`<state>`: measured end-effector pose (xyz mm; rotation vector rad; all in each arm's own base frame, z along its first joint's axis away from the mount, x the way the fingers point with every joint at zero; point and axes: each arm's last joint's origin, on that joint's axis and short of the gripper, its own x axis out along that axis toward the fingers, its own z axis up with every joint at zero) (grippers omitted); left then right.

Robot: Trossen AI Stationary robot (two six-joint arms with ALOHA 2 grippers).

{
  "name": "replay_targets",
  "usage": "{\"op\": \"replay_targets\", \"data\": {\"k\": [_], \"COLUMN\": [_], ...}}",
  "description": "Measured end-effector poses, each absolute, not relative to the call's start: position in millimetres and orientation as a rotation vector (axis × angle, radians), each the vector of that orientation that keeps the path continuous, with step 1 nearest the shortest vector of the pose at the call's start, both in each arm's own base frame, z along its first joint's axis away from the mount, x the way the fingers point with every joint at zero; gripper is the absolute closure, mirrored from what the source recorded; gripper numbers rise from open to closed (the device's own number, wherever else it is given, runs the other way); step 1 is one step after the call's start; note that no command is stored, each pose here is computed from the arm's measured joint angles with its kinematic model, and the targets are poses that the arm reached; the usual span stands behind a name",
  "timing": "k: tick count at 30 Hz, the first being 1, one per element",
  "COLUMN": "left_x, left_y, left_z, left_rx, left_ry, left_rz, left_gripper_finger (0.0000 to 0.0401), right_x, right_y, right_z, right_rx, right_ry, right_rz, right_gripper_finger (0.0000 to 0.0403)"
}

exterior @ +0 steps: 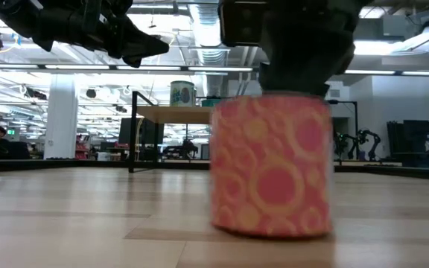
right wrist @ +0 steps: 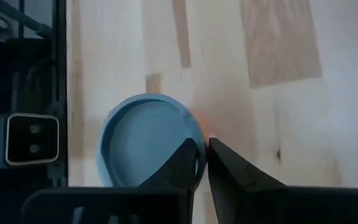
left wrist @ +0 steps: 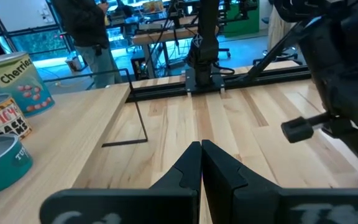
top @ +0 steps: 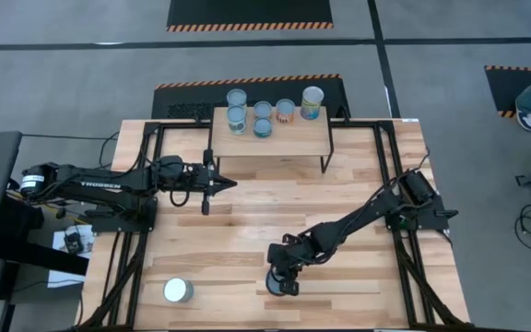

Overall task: Pick and place cans onto a shelf
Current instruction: Put the orange tomato can on the shelf

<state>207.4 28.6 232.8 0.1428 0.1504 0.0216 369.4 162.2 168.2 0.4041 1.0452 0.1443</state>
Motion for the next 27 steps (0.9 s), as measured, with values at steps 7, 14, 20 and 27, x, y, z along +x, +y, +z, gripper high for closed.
{"op": "replay_targets", "data": {"k": [7, 14, 20, 27], "left_x": [207, 207, 207, 207], "left_y": [29, 29, 28, 28], "left_z": [233, 233, 232, 229], "left_rx": [0.151, 0.144, 0.135, 0.131], "left_ry": [0.152, 0.153, 0.157, 0.189], "left_rz": [0.021, 0.021, 0.019, 0.016], "left_gripper_finger": [0.0399, 0.0399, 0.0399, 0.0399], "right_x": [373, 378, 383, 383], "right_y": [159, 158, 156, 112], "right_z": [176, 199, 246, 325], "right_rx": [0.322, 0.245, 0.147, -0.073], "right_ry": [1.073, 1.12, 1.145, 1.161], "right_rz": [0.168, 0.189, 0.204, 0.076], "right_gripper_finger": [0.0379, 0.0388, 0.0384, 0.0386]}}
